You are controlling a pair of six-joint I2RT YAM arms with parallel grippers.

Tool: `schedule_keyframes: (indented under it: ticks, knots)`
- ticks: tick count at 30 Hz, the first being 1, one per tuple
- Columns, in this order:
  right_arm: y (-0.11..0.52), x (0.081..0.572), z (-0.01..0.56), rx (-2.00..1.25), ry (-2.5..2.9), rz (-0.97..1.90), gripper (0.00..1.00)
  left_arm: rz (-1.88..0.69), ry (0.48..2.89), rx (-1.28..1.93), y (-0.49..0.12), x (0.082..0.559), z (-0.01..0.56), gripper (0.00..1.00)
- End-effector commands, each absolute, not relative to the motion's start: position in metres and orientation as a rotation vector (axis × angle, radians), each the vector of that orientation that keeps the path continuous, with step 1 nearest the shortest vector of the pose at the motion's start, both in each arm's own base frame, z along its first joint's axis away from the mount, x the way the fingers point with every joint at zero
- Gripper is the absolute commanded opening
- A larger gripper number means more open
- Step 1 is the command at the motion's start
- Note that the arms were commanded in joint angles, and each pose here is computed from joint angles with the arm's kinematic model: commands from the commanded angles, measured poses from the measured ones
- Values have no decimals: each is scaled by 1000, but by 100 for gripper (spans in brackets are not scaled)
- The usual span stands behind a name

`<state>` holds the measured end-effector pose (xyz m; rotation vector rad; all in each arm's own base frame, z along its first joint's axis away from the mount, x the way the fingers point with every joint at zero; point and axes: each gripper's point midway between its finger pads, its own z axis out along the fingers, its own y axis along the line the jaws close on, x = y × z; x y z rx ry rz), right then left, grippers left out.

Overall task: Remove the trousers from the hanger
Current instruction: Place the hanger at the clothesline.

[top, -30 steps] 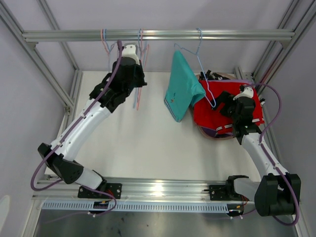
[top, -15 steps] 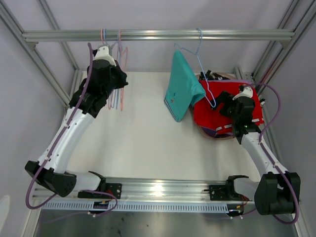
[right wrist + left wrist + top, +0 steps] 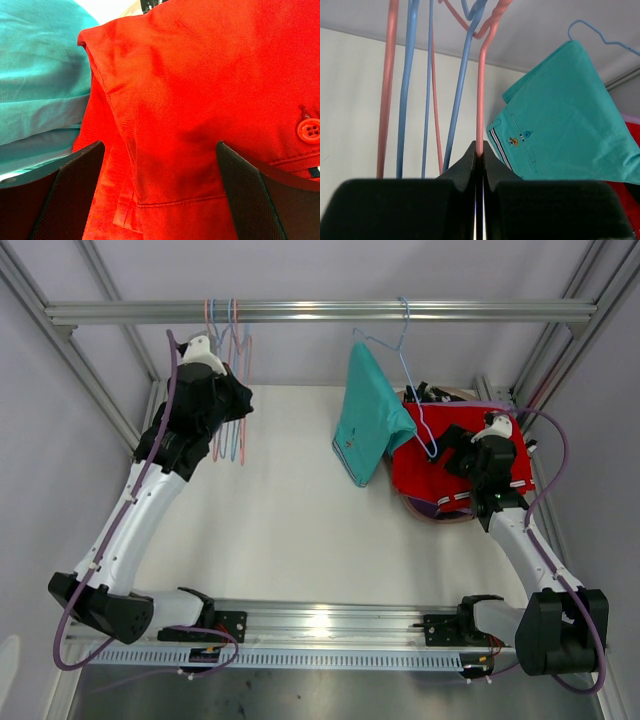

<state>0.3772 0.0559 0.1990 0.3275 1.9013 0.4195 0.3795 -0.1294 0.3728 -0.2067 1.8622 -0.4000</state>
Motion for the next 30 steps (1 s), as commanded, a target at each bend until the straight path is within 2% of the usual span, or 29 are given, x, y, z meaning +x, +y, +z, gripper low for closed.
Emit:
schedule_keyframes:
  ticks: [1,7,10,20,24,30]
  knots:
    - [60,368,183,326,1982,434,97,-457,1871,-190,-132,365,373,11]
    - [60,367,184,315,1982,433,97,-461,1851,-179,-129,357,375,26]
    - [62,367,186,310,1981,444,97,-467,1846,-175,-128,351,382,30]
    - [63,366,190,303,1968,452,98,-514,1772,-123,-130,321,416,31]
    - [64,366,192,295,1965,459,98,-644,1713,-19,-164,304,440,34]
    - [67,365,194,285,1965,477,98,-852,1668,153,-245,284,462,43]
